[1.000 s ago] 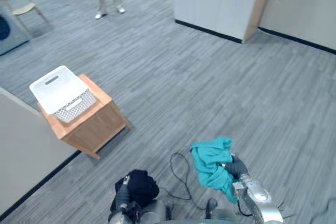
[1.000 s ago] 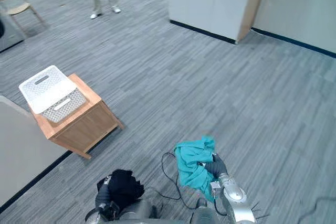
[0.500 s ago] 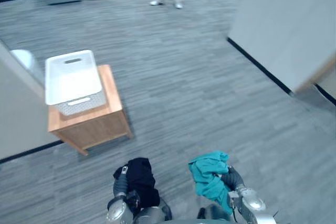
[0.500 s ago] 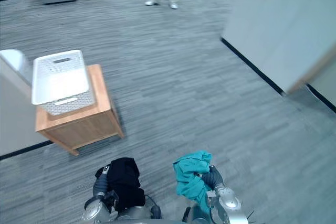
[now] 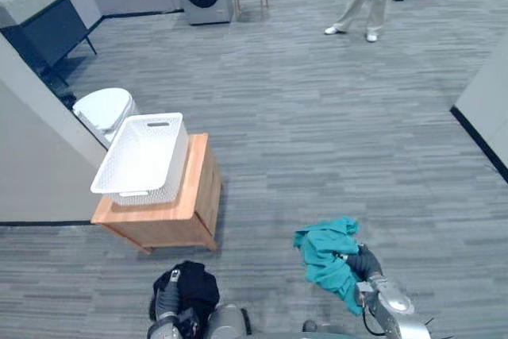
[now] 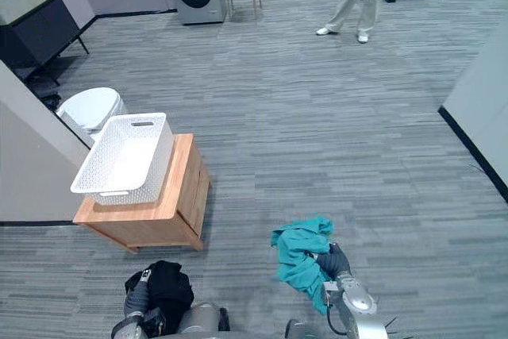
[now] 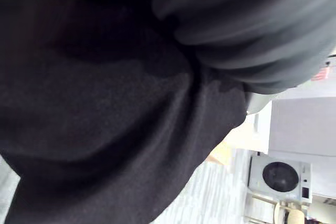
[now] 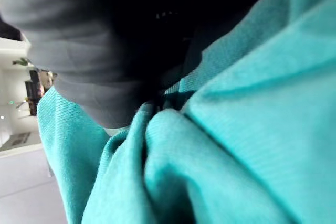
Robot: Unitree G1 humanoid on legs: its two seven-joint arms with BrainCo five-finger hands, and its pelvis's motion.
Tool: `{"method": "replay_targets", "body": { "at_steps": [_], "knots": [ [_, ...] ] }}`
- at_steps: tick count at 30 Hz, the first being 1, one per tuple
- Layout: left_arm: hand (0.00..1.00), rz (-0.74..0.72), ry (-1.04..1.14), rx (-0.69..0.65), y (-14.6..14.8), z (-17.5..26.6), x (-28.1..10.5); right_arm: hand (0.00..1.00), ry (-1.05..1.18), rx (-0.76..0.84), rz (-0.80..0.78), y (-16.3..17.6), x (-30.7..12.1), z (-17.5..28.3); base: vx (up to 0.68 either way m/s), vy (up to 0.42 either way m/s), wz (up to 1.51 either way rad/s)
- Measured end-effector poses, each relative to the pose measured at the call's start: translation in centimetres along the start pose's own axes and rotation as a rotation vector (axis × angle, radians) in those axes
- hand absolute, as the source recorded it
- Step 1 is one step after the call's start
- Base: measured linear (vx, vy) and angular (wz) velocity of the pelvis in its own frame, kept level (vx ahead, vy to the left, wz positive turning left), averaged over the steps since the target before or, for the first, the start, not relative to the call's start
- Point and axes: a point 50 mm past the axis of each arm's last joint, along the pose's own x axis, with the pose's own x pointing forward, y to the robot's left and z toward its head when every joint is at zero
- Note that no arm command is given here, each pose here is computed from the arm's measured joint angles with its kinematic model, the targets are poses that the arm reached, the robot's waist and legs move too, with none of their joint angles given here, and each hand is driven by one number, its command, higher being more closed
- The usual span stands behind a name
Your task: Tidy the bed and pick cloth on bed and put in laundry
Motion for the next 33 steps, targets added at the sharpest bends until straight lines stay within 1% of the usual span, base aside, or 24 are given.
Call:
{"method": "replay_targets", "body": {
  "at_steps": [3, 4, 6, 7, 9, 11, 13, 17, 20, 23, 24, 25, 26, 28, 31, 33],
  "knots": [
    [1.00, -0.054, -0.045, -0.035, -2.1, 0.9, -0.2, 1.00, -0.004, -0.014, -0.037, -1.3, -0.3, 0.1, 0.37, -0.161, 0.77],
    [1.00, -0.078, -0.061, -0.026, -2.7, 1.2, -0.3, 1.00, 0.001, -0.019, -0.040, -1.5, -0.4, -0.1, 0.44, -0.159, 0.85],
    [1.00, -0.083, -0.055, -0.017, -2.9, 1.1, -0.3, 1.00, 0.005, -0.034, -0.037, -1.7, -0.5, -0.2, 0.33, -0.049, 0.61],
    [1.00, -0.049, -0.027, 0.001, -2.5, 0.5, -0.2, 1.00, 0.012, -0.035, -0.019, -1.3, -0.1, -0.3, 0.43, 0.010, 0.50],
    [1.00, -0.032, -0.023, 0.038, -2.1, 0.5, 0.2, 1.00, 0.017, -0.027, 0.023, -0.1, 0.5, -0.5, 0.52, 0.024, 0.72],
    [1.00, -0.038, -0.035, 0.094, -2.0, 0.9, 0.6, 1.00, 0.031, -0.008, 0.046, 0.6, 0.3, -1.1, 0.50, -0.041, 1.51],
    [1.00, -0.042, -0.045, 0.110, -2.3, 1.2, 0.7, 1.00, 0.051, 0.011, 0.054, 1.2, -0.3, -2.0, 0.47, -0.117, 1.86],
    [1.00, -0.076, -0.099, 0.204, -2.3, 2.5, 1.4, 1.00, 0.032, 0.052, 0.086, 3.1, -1.0, -2.3, 0.41, -0.223, 1.93],
    [1.00, -0.052, -0.106, 0.242, -1.3, 2.8, 1.6, 1.00, 0.048, 0.069, 0.059, 3.2, -1.0, -2.7, 0.43, -0.375, 1.61],
    [1.00, 0.018, -0.091, 0.266, 1.5, 2.5, 1.0, 1.00, 0.031, 0.099, 0.063, 3.1, -0.9, -2.4, 0.42, -0.506, 1.12],
    [1.00, 0.044, -0.059, 0.239, 1.8, 1.8, 0.7, 1.00, 0.016, 0.070, 0.054, 2.2, -0.5, -1.8, 0.33, -0.437, 0.46],
    [1.00, 0.041, -0.053, 0.212, 1.4, 1.5, 0.6, 1.00, -0.013, 0.056, 0.040, 1.5, -0.1, -0.9, 0.25, -0.367, 0.52],
    [1.00, 0.025, -0.051, 0.187, 0.6, 1.3, 0.5, 1.00, -0.029, 0.047, 0.019, 0.7, 0.1, -0.3, 0.24, -0.336, 0.65],
    [1.00, -0.011, -0.047, 0.170, -0.1, 1.1, 0.4, 1.00, -0.037, 0.050, 0.003, 0.3, 0.2, -0.1, 0.24, -0.283, 0.63],
    [1.00, -0.081, -0.112, 0.132, -1.8, 2.5, 0.3, 1.00, -0.076, 0.053, -0.048, -1.2, 0.5, 1.1, 0.18, -0.169, 0.69],
    [1.00, -0.106, -0.130, 0.124, -2.3, 3.0, 0.5, 1.00, -0.082, 0.049, -0.068, -1.7, 0.7, 1.5, 0.06, -0.028, 0.34]
  ]
}}
